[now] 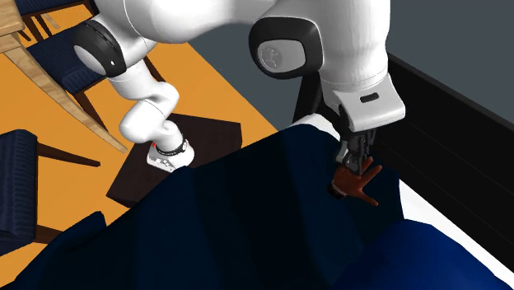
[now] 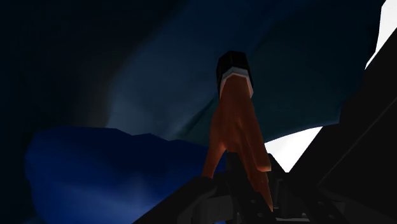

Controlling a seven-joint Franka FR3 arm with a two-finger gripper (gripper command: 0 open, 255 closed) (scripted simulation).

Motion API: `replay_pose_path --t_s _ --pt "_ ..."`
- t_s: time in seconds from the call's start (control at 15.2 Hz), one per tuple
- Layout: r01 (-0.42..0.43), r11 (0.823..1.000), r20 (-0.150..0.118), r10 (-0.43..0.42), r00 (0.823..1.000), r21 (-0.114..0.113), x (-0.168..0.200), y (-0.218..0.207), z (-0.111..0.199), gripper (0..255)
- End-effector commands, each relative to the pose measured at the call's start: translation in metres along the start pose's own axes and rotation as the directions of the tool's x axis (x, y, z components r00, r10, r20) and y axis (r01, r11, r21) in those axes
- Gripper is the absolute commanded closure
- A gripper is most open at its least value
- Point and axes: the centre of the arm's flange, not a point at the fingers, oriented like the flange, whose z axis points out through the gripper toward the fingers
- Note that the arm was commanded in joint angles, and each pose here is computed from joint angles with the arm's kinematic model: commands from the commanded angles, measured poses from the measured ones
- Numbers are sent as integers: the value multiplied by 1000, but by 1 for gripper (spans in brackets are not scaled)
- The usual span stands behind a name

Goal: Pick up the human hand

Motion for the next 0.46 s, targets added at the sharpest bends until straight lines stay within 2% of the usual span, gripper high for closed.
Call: replay_pose_path --t_s 0.0,0.4 --pt "0 1000 0 0 1000 0 5 0 -11 255" --pt "0 1000 0 0 1000 0 14 0 -31 255"
